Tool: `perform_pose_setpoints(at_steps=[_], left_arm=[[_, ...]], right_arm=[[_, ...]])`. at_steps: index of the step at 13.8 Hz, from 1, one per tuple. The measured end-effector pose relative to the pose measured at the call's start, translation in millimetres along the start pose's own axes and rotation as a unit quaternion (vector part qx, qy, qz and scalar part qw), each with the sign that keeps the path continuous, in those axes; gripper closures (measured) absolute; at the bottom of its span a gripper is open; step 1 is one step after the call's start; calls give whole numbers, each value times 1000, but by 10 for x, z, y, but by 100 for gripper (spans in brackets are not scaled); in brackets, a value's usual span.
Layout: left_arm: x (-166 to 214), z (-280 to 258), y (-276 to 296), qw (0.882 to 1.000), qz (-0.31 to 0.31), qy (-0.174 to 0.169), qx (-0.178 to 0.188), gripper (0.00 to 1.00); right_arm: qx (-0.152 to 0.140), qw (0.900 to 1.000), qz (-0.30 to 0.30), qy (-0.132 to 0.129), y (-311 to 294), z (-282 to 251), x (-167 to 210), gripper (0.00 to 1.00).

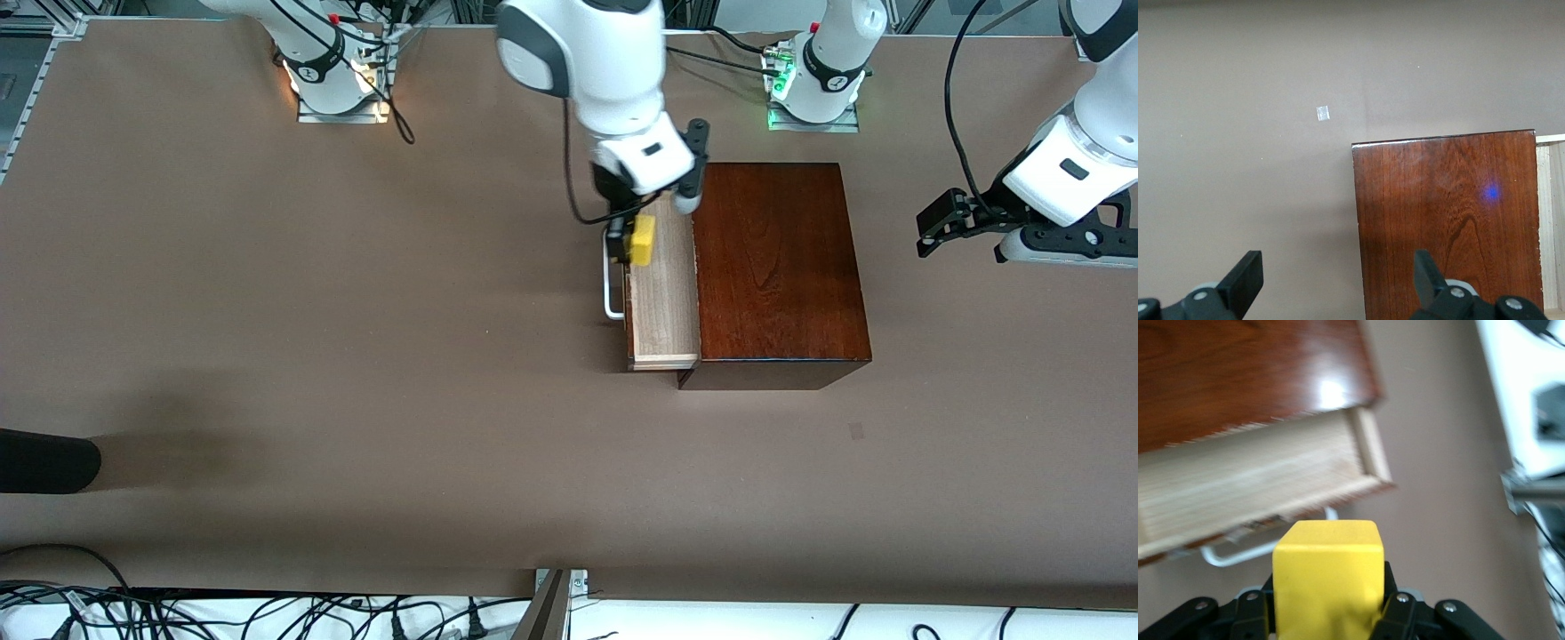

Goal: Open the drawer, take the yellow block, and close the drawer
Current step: 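Grasp the yellow cube with the right gripper and lift it out, then carry the cube away with the right gripper while the left gripper reaches the drawer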

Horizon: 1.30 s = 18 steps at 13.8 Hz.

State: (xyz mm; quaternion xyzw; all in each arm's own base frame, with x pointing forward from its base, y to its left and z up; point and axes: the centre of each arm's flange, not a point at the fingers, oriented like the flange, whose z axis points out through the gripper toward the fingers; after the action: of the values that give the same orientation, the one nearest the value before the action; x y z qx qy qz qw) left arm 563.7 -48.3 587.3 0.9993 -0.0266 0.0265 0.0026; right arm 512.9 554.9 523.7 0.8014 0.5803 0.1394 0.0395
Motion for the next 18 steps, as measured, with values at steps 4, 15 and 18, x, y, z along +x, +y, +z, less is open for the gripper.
perform_pose_setpoints(at_steps=[4,15,18], left_arm=[[7,47,245,999,45,-4,-1,0],[-107,907,2520,952,289,-91,-36,0],[-102,1322,3278,918,376,-108,-61,0]], right_arm=[[-7,995,93,-35,1000,-348,-725,44],[54,933,337,-119,2424,256,-3411,44],[59,909,391,-132,2430,720,-4100,44]])
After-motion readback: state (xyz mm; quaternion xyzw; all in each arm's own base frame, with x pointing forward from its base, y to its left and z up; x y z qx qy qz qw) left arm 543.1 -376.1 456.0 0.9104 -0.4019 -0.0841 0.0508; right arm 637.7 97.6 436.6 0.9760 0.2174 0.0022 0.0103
